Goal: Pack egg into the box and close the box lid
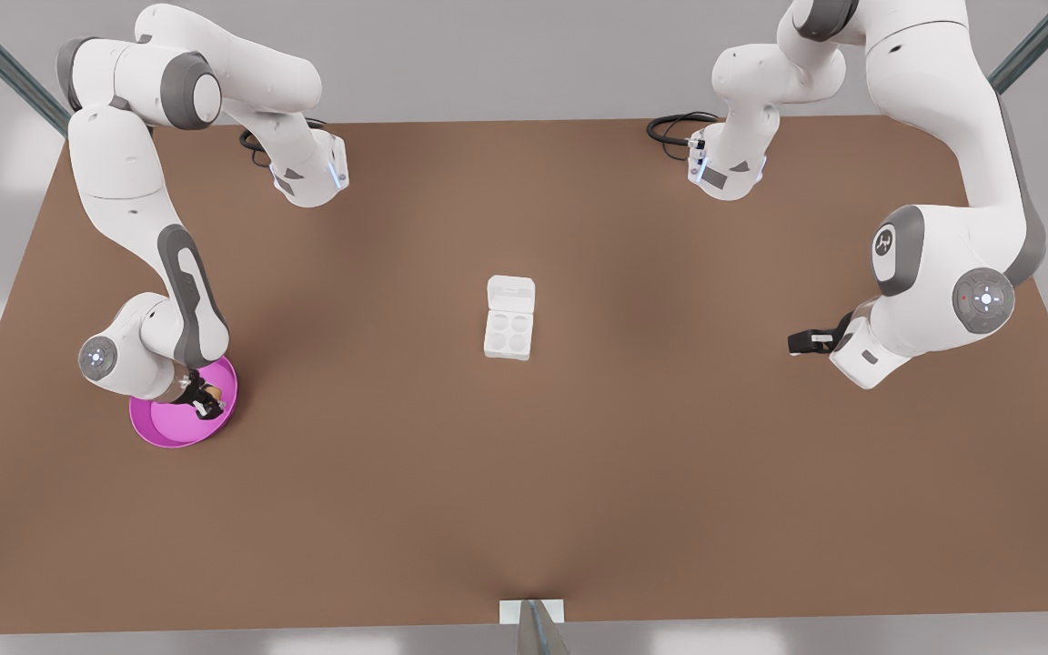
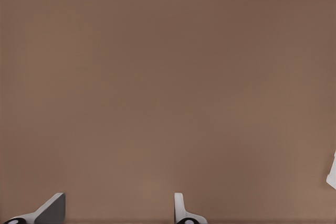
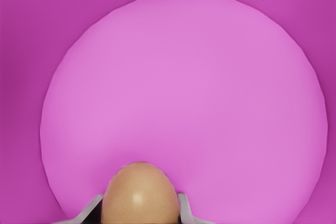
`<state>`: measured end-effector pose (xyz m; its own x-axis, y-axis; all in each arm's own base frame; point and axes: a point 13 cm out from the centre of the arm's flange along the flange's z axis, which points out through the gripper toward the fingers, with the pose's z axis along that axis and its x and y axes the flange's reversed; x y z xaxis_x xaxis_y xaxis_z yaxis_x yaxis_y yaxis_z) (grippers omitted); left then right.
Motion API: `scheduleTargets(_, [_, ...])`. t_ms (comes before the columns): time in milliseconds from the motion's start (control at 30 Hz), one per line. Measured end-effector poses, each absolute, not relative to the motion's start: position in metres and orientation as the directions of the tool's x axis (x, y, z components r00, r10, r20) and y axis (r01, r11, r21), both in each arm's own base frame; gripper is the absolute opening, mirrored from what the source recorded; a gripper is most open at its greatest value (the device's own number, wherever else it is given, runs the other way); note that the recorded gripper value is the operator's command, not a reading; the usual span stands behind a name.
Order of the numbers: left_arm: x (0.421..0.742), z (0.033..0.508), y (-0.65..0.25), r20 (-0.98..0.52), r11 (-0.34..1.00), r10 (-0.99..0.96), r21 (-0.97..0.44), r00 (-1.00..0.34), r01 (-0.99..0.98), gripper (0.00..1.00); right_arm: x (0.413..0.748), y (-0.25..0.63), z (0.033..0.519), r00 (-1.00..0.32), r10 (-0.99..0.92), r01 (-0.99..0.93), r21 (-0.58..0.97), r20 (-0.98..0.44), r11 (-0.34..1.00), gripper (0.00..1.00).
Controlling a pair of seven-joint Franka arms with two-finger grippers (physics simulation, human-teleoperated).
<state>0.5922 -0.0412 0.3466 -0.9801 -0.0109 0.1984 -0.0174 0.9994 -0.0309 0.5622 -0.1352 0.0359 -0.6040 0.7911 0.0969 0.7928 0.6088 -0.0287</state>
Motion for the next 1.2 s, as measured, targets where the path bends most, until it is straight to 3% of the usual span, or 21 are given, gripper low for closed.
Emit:
scheduleTargets(133, [0.592, 0.347, -0.042, 0.198, 0.999, -0.009, -0.031, -0.980, -0.015, 1.00, 0.564, -0.138, 0.040, -0.604, 0.791, 0.793, -0.027, 0.098, 0.609, 0.50])
scheduleTargets(267, [0.592, 0.346, -0.042, 0.200, 0.999, -0.010, -0.030, -0.980, -0.017, 1.00, 0.564, -0.137, 0.045, -0.604, 0.789, 0.792, -0.027, 0.110, 0.610, 0.50])
scheduleTargets(500, [0.592, 0.345, -0.042, 0.201, 0.999, -0.010, -0.030, -0.979, -0.017, 1.00, 0.618, -0.134, 0.131, -0.598, 0.781, 0.797, 0.026, 0.180, 0.604, 0.50])
scheduleTargets(700, [0.592, 0.346, -0.042, 0.199, 0.999, -0.009, -0.030, -0.980, -0.015, 1.00, 0.625, 0.054, 0.128, -0.604, 0.620, 0.771, 0.169, 0.502, 0.614, 0.50])
scheduleTargets(900, [0.592, 0.346, -0.042, 0.200, 0.999, -0.010, -0.030, -0.980, -0.016, 1.00, 0.639, 0.243, 0.122, -0.556, 0.431, 0.797, 0.308, 0.711, 0.520, 0.50])
scheduleTargets(1033, [0.593, 0.346, -0.041, 0.200, 0.999, -0.010, -0.030, -0.980, -0.017, 1.00, 0.624, 0.342, 0.143, -0.519, 0.312, 0.818, 0.355, 0.796, 0.452, 0.51])
scheduleTargets(1200, [0.593, 0.346, -0.041, 0.200, 0.999, -0.011, -0.030, -0.980, -0.018, 1.00, 0.588, 0.404, 0.158, -0.462, 0.196, 0.832, 0.346, 0.865, 0.434, 0.51])
